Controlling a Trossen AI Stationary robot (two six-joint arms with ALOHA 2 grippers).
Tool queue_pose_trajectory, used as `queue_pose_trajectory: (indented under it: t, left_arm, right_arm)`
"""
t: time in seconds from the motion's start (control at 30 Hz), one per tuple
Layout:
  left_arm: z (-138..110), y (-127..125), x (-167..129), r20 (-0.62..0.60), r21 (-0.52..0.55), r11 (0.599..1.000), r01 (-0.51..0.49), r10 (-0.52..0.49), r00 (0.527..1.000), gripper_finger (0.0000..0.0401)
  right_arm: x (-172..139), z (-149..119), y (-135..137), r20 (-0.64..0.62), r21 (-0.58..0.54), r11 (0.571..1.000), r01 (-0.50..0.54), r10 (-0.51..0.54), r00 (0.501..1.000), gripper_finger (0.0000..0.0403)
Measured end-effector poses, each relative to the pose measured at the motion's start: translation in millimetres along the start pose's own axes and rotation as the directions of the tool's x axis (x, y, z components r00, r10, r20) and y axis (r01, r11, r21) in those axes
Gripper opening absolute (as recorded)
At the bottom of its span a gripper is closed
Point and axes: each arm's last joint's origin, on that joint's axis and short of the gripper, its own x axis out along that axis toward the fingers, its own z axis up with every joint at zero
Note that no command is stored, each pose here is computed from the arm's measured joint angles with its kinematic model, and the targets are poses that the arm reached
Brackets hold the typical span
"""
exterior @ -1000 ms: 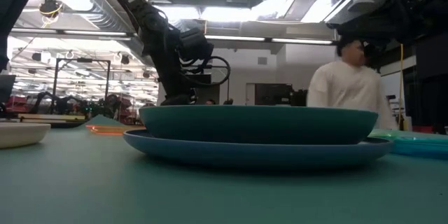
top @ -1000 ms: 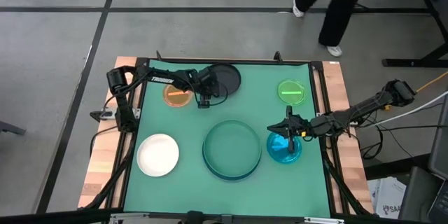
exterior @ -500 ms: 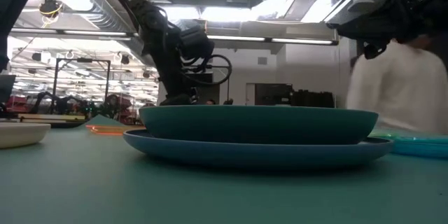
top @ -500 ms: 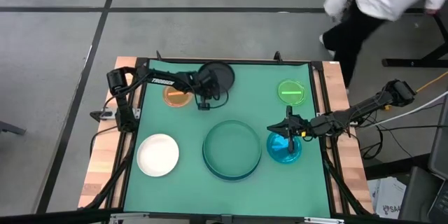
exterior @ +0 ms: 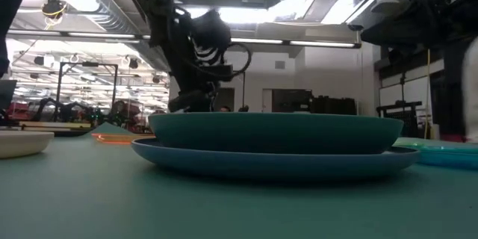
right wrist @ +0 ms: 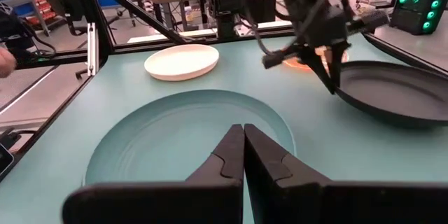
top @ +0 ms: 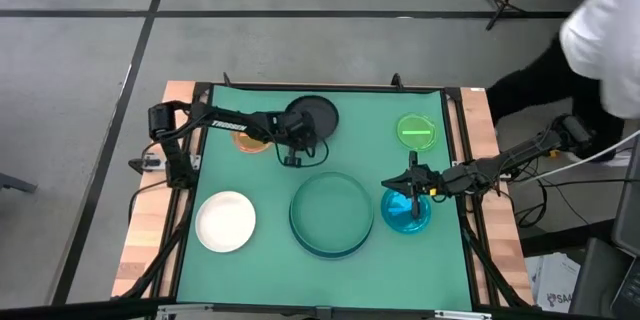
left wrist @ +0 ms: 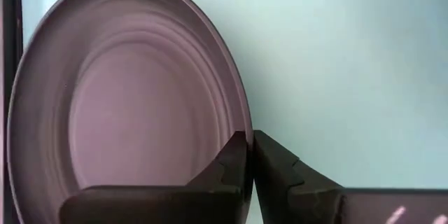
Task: Stack plastic plates
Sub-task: Stack the black plate on top of the green plate
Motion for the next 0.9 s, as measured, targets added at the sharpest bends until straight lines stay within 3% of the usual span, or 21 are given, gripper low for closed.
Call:
queue_pose_trajectory:
  t: [0.43, 0.7, 0.9]
  left_arm:
    - [35, -53, -45, 0.135, 0.081, 0.997, -0.016, 0.005, 0.991, 0.0011]
    - [47, -95, -58, 0.184, 0.183, 0.983, 0.027, -0.061, 0.981, 0.0012]
    - [53, -120, -68, 0.221, 0.199, 0.978, 0.059, -0.103, 0.970, 0.0012]
  right_arm:
    - [0, 0, 0, 0.001, 0.001, 1.000, 0.000, 0.000, 1.000, 0.0001]
    - [0, 0, 0, 0.003, 0.001, 1.000, -0.001, 0.001, 1.000, 0.0001]
    - [0, 0, 0, 0.003, 0.001, 1.000, -0.001, 0.001, 1.000, 0.0001]
